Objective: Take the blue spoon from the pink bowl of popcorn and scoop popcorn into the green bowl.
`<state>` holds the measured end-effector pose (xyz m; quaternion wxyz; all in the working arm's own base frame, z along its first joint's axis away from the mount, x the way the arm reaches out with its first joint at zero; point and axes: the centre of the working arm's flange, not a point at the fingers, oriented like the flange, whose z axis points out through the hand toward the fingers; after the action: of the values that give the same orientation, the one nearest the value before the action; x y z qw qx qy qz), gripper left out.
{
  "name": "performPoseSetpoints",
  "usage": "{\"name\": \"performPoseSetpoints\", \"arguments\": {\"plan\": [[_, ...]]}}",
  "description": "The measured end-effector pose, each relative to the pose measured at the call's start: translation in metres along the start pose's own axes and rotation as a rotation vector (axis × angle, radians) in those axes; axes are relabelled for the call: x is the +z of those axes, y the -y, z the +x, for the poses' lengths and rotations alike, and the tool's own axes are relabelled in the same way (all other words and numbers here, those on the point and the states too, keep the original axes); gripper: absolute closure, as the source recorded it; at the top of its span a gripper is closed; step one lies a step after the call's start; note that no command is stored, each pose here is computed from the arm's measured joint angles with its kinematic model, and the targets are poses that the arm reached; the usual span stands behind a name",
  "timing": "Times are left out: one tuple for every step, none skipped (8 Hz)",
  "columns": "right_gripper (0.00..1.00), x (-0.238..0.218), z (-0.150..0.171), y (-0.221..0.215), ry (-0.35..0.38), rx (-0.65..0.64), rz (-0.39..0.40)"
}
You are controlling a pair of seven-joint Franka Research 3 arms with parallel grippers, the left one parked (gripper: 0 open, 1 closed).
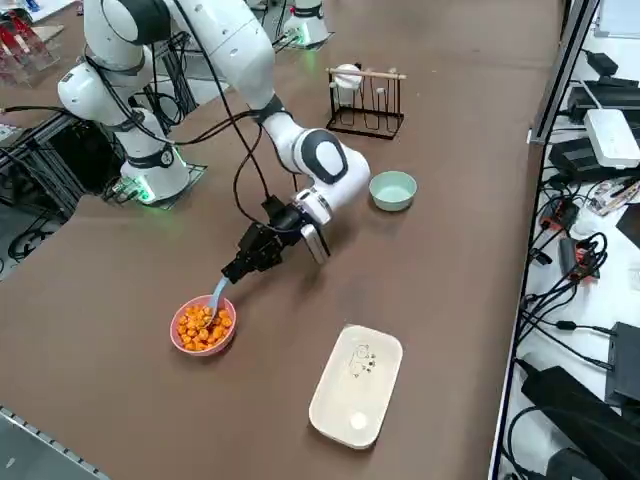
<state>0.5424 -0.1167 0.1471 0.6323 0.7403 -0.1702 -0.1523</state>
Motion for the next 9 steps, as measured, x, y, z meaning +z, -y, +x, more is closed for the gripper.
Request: {"name": "performPoseSetpoints", "arguments": {"plan": [[0.89,-0.005,0.001,-0.004,-0.001,0.016,-0.03],[0.89,-0.012,0.002,-0.009,0.0,0.028,-0.049],[0.89,-0.02,0.004,-0.013,-0.008,0.041,-0.054],[0.89,-0.032,0.007,-0.018,-0.019,0.059,-0.055],[0.89,-0.047,0.012,-0.026,-0.034,0.082,-0.055],[0.89,-0.07,0.017,-0.035,-0.06,0.101,-0.044],[0.89,-0.096,0.019,-0.042,-0.091,0.107,-0.036],[0.89,-0.124,0.016,-0.047,-0.115,0.095,-0.045],[0.89,-0.15,0.014,-0.051,-0.133,0.075,-0.06]]}}
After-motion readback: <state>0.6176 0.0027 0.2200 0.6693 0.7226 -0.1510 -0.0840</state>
